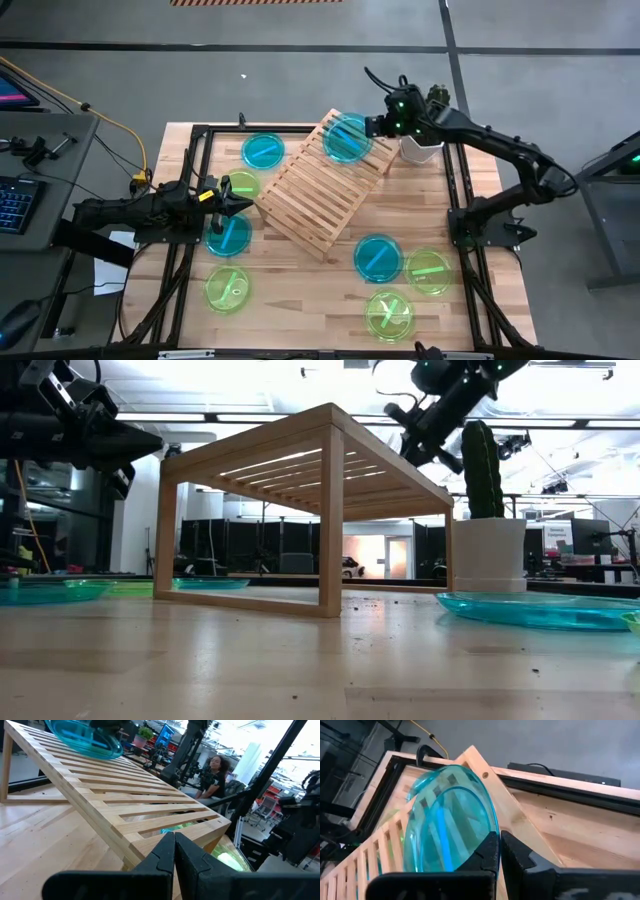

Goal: Place and stack plates onto a shelf
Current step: Put the top right blue plate on the shelf, then put the green plate on the shelf

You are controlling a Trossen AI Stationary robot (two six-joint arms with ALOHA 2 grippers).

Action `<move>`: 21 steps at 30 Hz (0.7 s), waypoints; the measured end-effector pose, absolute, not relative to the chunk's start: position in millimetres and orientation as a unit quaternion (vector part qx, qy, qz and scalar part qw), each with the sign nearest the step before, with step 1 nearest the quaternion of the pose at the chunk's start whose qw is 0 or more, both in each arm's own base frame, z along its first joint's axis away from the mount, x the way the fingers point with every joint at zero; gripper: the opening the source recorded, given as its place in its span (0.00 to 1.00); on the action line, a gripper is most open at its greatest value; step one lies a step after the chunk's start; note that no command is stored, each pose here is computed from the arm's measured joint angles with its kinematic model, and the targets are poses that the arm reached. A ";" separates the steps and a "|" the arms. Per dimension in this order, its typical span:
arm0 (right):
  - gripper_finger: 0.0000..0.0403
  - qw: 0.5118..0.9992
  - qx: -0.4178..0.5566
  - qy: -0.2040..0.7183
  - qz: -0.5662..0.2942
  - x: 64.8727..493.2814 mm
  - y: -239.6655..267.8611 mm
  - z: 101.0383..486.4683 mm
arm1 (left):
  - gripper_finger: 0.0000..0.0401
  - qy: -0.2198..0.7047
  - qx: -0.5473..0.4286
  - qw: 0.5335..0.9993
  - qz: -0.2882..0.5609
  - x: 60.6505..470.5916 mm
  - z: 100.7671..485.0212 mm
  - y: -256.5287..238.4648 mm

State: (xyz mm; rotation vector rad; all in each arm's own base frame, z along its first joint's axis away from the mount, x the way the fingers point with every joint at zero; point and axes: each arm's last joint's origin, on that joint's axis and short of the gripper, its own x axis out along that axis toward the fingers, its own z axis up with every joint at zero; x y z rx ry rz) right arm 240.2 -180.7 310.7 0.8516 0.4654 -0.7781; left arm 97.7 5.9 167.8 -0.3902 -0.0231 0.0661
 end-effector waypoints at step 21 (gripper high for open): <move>0.06 0.793 0.407 0.241 -0.385 236.8 -185.3 302.4 | 0.00 -0.011 -0.194 0.980 0.033 97.7 167.9 5.9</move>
